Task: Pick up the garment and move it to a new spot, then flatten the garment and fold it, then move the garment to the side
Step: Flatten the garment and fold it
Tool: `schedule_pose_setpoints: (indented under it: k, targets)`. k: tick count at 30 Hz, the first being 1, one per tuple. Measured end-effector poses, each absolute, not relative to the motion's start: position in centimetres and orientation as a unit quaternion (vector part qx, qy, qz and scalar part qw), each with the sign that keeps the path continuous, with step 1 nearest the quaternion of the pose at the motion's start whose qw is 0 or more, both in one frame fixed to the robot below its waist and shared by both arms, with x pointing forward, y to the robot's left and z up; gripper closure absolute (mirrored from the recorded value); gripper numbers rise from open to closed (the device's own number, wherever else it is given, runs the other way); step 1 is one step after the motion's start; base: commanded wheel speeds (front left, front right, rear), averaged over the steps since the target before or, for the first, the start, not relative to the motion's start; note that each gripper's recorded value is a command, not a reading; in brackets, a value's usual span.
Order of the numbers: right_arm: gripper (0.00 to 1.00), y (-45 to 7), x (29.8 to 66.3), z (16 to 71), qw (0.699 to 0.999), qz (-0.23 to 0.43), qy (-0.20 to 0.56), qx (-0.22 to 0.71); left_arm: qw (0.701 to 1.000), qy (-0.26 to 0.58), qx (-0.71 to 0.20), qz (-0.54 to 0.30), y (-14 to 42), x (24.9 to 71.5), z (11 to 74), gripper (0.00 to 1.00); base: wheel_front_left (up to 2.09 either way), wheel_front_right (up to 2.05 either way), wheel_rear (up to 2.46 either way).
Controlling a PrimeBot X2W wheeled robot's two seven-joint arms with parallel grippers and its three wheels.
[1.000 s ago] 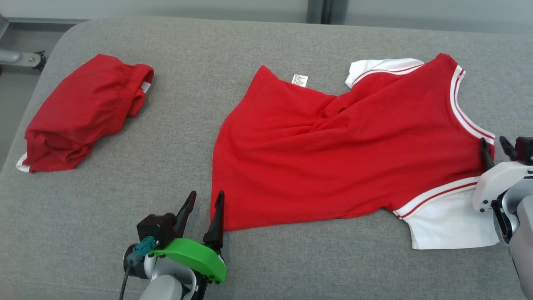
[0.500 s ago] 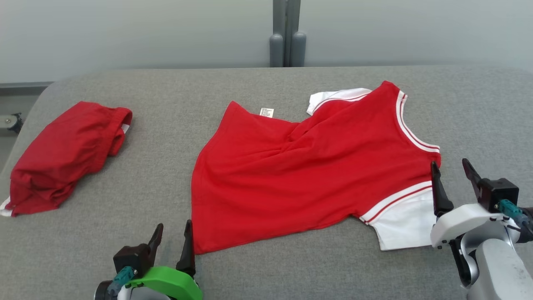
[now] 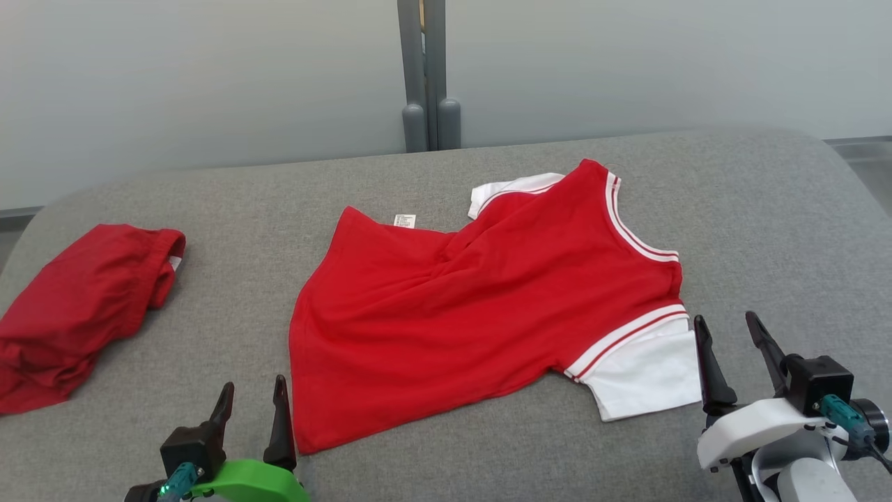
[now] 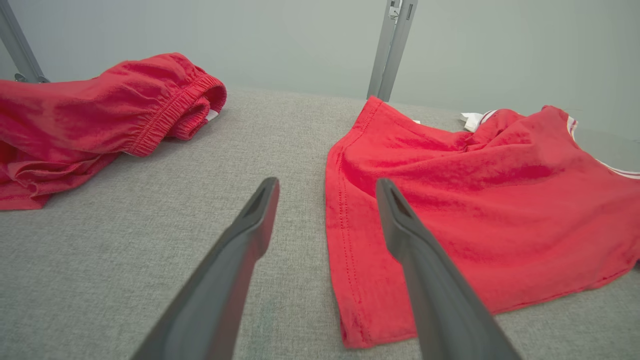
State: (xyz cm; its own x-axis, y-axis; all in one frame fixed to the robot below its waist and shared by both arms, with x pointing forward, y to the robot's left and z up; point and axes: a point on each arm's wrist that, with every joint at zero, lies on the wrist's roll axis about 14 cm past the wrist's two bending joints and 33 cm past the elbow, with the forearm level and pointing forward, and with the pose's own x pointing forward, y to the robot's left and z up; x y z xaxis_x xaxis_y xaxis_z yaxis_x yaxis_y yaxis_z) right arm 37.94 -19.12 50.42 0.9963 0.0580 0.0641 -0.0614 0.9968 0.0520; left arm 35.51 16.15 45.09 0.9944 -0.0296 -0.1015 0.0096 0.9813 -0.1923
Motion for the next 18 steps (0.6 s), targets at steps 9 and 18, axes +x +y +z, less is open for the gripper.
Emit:
schedule_pose_setpoints:
  k: [9, 18]
  targets:
    - [0.00, -19.4, 36.4, 51.1, 0.998, 0.018, -0.046, 0.037, 0.995, 0.047, -0.083, -0.003, 16.7, 34.6, 45.3, 0.00, 0.00, 0.00, 0.00]
    - [0.00, -18.9, 36.1, 51.7, 0.998, 0.025, -0.056, 0.033, 0.997, 0.039, -0.074, -0.004, 16.8, 34.2, 45.7, 0.00, 0.00, 0.00, 0.00]
